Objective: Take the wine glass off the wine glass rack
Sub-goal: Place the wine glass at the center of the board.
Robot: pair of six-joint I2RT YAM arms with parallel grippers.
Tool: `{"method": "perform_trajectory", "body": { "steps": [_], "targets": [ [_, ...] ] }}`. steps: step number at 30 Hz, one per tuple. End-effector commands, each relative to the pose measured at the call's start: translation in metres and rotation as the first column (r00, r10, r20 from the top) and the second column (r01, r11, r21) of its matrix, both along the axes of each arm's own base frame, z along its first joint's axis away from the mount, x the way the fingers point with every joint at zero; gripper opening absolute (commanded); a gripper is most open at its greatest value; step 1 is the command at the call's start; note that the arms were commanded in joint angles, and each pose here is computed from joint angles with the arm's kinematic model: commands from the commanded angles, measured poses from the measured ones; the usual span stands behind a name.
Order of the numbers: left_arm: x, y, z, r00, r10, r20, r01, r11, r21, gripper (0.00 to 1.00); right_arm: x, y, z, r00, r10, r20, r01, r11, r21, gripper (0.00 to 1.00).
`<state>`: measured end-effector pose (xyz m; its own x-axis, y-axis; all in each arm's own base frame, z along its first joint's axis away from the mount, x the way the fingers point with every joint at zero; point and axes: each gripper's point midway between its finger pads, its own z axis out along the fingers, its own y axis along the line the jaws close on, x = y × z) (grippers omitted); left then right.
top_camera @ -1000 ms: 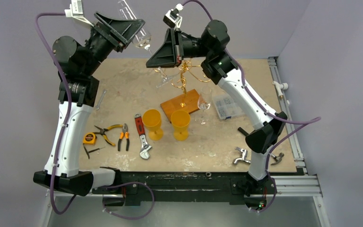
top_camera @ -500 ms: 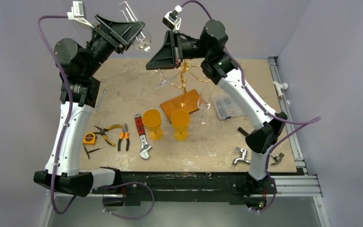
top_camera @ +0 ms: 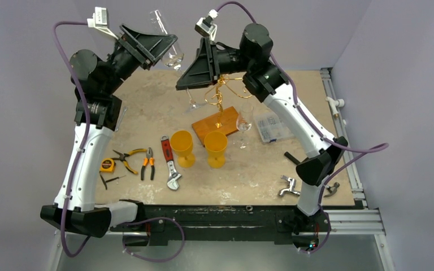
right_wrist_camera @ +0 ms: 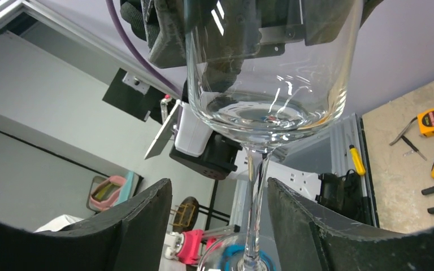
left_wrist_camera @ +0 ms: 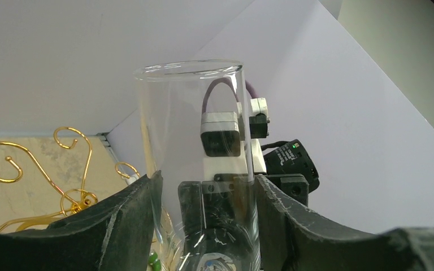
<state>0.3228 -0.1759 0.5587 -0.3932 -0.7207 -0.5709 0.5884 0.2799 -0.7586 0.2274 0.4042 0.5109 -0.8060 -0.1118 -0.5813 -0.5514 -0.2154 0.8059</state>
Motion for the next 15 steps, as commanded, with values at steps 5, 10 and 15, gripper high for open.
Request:
{"method": "perform_trajectory", "body": {
  "steps": [5, 10, 15],
  "targets": [
    [-0.036, 0.002, 0.032, 0.977, -0.013, 0.213, 0.004, 0.999, 0.044, 0.00, -0.002, -0.042, 0.017, 0.989, -0.097, 0.115, 0.100, 0.995, -0.016, 0.66],
    [-0.046, -0.001, 0.034, 0.958, -0.045, 0.285, 0.027, 0.998, 0.064, 0.00, 0.012, -0.063, 0.025, 0.968, -0.190, 0.164, 0.194, 0.981, -0.007, 0.70],
    [-0.058, -0.007, 0.035, 0.934, -0.087, 0.347, 0.054, 0.993, 0.106, 0.00, 0.016, -0.072, 0.031, 0.932, -0.277, 0.236, 0.285, 0.959, 0.001, 0.70]
  ]
}}
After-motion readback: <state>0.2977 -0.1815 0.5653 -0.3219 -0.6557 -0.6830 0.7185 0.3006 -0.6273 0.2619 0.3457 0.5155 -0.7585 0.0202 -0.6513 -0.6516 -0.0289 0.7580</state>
